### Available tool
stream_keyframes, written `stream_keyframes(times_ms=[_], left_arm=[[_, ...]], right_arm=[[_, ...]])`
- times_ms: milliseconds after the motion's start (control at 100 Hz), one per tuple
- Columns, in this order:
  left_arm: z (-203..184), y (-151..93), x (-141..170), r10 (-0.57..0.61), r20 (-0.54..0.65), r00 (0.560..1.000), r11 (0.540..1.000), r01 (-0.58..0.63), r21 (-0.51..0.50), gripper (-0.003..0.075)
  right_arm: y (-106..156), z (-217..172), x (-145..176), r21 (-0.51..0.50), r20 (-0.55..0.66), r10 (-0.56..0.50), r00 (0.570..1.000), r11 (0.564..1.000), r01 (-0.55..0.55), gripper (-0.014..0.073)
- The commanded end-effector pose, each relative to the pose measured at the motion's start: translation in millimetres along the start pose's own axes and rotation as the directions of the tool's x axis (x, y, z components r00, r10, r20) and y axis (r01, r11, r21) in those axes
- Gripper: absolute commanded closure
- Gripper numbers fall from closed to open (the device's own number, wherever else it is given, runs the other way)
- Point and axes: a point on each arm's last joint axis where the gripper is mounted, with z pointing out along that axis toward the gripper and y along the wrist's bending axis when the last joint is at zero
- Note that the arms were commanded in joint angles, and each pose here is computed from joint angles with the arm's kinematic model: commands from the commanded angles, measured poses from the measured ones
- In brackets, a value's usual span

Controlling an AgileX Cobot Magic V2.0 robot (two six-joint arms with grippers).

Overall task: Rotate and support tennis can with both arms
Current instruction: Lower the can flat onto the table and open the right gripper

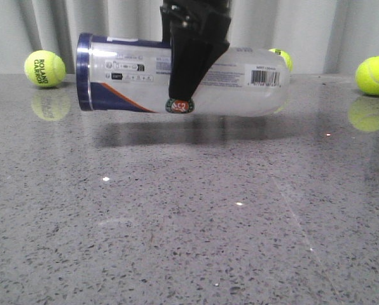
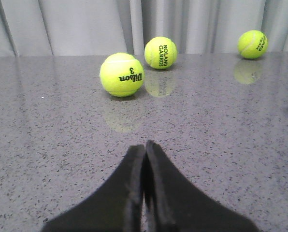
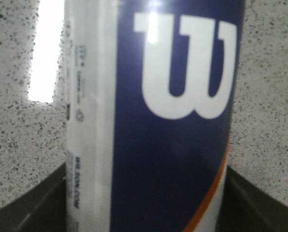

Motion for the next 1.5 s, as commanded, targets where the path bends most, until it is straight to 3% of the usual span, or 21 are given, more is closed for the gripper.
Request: stream_keyframes(times_ms=[0,400,460,610,1160,1490], left_arm=[[0.0,0.3,6.6,-0.013,0.065,0.998,1.000,0.013,-0.002,0.0740],[0.0,0.3,6.6,-0.013,0.065,0.998,1.000,0.013,-0.002,0.0740],[0.0,0.3,6.6,-0.013,0.065,0.998,1.000,0.013,-0.002,0.0740],[0.0,0.3,6.6,-0.013,0.065,0.998,1.000,0.013,-0.002,0.0740],[0.0,0.3,6.6,-0.013,0.065,0.998,1.000,0.013,-0.002,0.0740],[0.0,0.3,6.6,-0.013,0.065,0.998,1.000,0.013,-0.002,0.0740]], right_arm=[[3.0,-26.8,-6.8,0.041,0.029,-0.029,0.999,0.999,0.028,0.0235],[-1.8,-3.3,-2.7,-0.002,0.003,-0.012,1.000,1.000,0.012,0.0219],[-1.8,-3.3,-2.7,-0.002,0.003,0.007,1.000,1.000,-0.007,0.0162],[-1.1,-3.2,-2.8,-0.008,0.000,0.007,1.000,1.000,-0.007,-0.0075],[2.2,-14.5,-3.7,-0.008,-0.003,-0.001,1.000,1.000,0.001,-0.0044],[13.6,-56.3,-6.9,0.054,0.011,-0.025,1.000,0.998,0.024,-0.0038]])
